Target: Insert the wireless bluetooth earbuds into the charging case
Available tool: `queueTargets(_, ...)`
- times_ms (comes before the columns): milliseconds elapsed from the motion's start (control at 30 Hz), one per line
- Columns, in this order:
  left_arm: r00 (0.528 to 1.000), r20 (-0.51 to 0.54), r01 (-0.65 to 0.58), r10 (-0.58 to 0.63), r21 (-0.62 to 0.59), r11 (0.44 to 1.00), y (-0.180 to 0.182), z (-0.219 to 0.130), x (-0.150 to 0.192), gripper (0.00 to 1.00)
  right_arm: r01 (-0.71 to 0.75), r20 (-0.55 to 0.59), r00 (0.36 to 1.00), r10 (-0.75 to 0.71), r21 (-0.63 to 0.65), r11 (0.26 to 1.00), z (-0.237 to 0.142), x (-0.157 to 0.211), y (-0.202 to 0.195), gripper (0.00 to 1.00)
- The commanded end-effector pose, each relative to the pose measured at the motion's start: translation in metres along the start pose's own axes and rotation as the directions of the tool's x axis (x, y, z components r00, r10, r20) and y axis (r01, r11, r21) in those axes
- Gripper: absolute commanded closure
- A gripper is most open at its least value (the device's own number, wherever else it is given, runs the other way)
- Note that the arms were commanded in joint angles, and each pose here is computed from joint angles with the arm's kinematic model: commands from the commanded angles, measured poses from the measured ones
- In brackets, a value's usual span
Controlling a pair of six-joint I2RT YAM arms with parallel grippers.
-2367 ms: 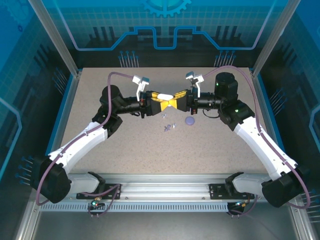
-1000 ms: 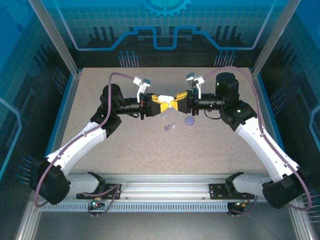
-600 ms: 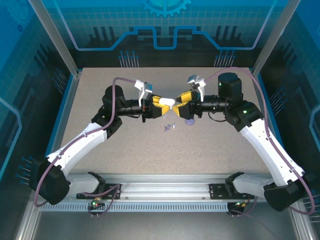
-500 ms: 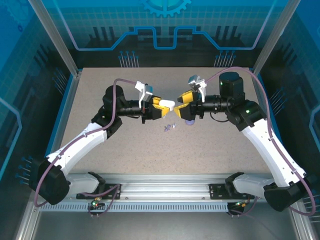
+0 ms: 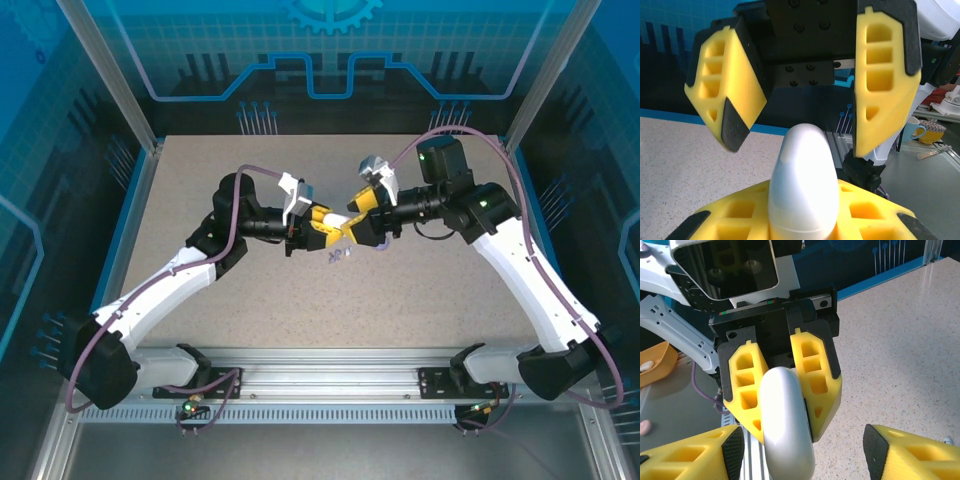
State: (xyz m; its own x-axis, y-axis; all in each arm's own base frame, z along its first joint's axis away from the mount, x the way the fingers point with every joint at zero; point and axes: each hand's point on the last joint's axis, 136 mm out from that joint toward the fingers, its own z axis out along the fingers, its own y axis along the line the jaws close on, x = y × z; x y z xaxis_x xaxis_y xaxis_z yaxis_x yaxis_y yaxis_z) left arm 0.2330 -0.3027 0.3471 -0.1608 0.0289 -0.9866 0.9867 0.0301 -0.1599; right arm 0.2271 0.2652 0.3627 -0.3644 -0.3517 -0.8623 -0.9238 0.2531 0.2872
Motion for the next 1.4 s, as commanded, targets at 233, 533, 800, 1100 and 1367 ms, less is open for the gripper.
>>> queueTargets(233, 0.998, 0.016, -0.068, 0.067, 0.053, 0.996, -0.020, -0.002, -0.016, 0.84, 0.021, -0.004, 1.000, -0.020, 0.086, 0.996, -0.002, -0.008, -0.008, 0.33)
queueTargets(533, 0.998, 0.003, -0.067, 0.067, 0.069, 0.995, -0.025, -0.002, -0.012, 0.84, -0.008, 0.059, 0.998, -0.005, 0.215, 0.977, -0.015, -0.022, -0.029, 0.33)
queueTargets(800, 0.998, -0.006, -0.058, 0.059, 0.073, 0.996, -0.027, -0.003, -0.006, 0.84, -0.062, 0.142, 0.990, 0.016, 0.322, 0.945, -0.038, -0.031, -0.044, 0.32)
queueTargets(1100, 0.999, -0.011, -0.033, 0.034, 0.030, 0.999, -0.023, -0.006, -0.002, 0.84, -0.213, 0.142, 0.976, 0.164, 0.478, 0.852, -0.051, 0.001, -0.085, 0.28)
queueTargets(1367, 0.999, 0.016, 0.035, -0.034, -0.062, 0.997, -0.008, -0.023, 0.015, 0.84, -0.365, 0.042, 0.910, 0.412, 0.553, 0.749, -0.020, 0.082, -0.130, 0.28)
